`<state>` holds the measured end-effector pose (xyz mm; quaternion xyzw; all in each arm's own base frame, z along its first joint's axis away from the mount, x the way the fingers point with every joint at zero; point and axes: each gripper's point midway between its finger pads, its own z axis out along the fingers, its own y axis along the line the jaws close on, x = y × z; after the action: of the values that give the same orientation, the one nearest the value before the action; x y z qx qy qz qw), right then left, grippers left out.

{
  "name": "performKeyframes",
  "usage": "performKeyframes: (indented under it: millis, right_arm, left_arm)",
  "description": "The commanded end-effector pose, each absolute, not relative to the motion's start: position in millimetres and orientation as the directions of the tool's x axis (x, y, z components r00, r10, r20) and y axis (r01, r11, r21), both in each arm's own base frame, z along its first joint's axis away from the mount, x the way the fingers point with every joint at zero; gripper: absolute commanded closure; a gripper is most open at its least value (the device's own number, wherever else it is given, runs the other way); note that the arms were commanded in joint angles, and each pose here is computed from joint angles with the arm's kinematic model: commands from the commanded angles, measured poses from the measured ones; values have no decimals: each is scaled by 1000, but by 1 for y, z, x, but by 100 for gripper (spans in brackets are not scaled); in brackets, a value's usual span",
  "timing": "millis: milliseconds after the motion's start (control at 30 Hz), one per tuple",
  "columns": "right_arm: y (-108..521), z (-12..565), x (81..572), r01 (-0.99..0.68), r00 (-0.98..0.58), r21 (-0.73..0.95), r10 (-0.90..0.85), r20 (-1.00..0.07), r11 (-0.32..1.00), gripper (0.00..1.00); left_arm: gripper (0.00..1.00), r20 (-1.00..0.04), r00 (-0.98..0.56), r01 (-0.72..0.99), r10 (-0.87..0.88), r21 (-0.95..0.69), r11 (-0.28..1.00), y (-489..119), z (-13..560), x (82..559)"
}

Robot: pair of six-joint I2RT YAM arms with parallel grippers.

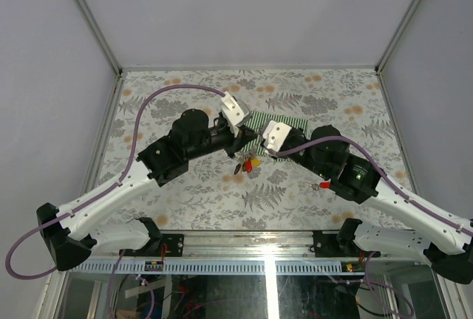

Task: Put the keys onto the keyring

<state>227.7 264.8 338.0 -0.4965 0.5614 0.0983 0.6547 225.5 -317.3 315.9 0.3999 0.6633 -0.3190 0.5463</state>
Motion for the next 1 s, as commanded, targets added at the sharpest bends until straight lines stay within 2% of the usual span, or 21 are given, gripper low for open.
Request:
performKeyframes:
  millis: [0, 333, 967]
  right_arm:
    - [257, 384, 232, -616, 400, -534, -354, -845, 579, 100]
    - [258, 376, 233, -620, 400, -562, -395, -827, 548, 100]
    - [269, 369, 237, -635, 390, -555, -396, -831, 537, 90]
  left_arm:
    - [100, -988, -33, 903, 152, 36, 429, -326, 335, 218]
    - [100, -985, -34, 930, 171, 32, 367, -333, 331, 208]
    - [100, -984, -27, 937, 177, 36, 347, -335, 330, 203]
